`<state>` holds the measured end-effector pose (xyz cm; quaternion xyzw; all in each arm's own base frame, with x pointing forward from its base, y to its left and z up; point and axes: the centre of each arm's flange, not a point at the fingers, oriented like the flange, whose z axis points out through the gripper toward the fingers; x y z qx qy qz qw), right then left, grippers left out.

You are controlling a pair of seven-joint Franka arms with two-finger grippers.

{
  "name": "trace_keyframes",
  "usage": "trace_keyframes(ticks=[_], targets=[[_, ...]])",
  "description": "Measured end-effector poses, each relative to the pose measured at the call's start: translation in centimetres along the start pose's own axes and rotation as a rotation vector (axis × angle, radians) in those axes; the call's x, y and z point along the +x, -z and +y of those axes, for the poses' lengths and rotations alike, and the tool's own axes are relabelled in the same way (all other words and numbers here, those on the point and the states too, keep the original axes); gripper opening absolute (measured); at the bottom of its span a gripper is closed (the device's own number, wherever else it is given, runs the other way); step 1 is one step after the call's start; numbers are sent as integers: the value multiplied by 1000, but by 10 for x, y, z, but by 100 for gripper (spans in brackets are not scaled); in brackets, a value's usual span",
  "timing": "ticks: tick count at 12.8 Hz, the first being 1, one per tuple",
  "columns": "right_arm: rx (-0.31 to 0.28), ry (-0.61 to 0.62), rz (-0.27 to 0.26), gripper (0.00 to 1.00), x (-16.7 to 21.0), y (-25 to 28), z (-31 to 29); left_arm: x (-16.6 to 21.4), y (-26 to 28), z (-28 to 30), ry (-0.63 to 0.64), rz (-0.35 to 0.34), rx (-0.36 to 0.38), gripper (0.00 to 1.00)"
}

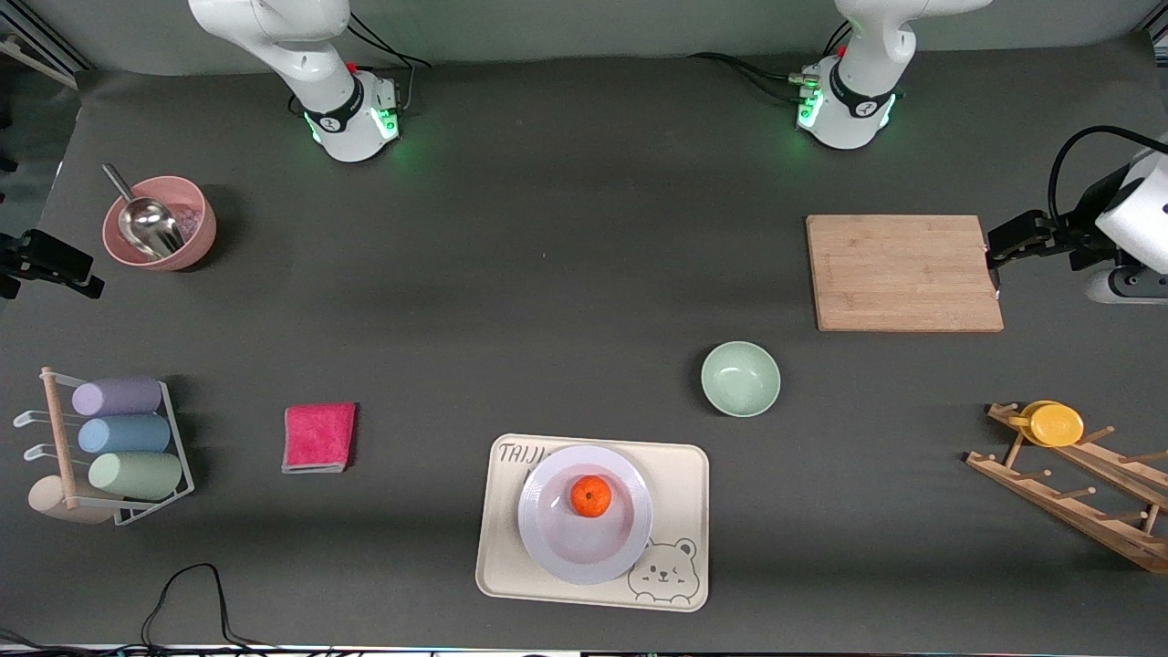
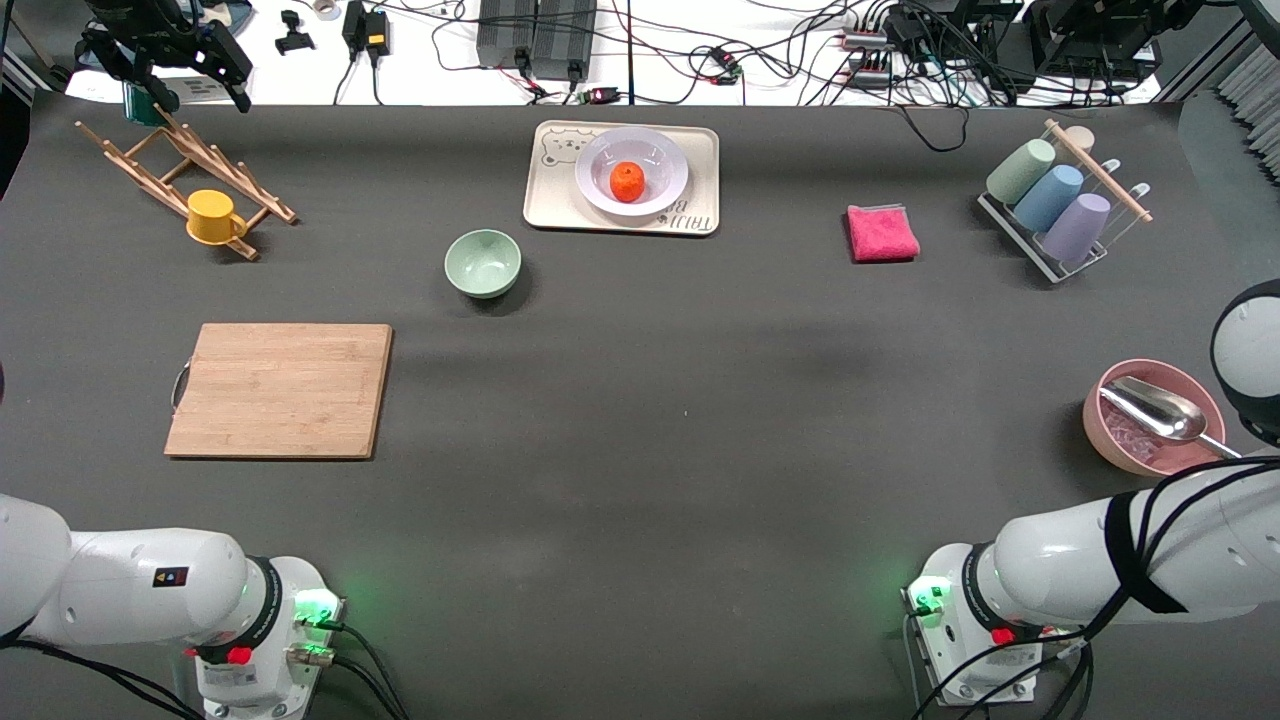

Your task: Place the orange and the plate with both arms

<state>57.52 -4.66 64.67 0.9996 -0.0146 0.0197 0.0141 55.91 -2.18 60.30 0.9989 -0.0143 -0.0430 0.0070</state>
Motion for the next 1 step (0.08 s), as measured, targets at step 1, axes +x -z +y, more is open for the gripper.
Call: trace_keyframes(ticks=[1], targets=[[0, 0, -4, 100, 0, -1, 0, 0, 0, 0, 0, 0, 0, 100]])
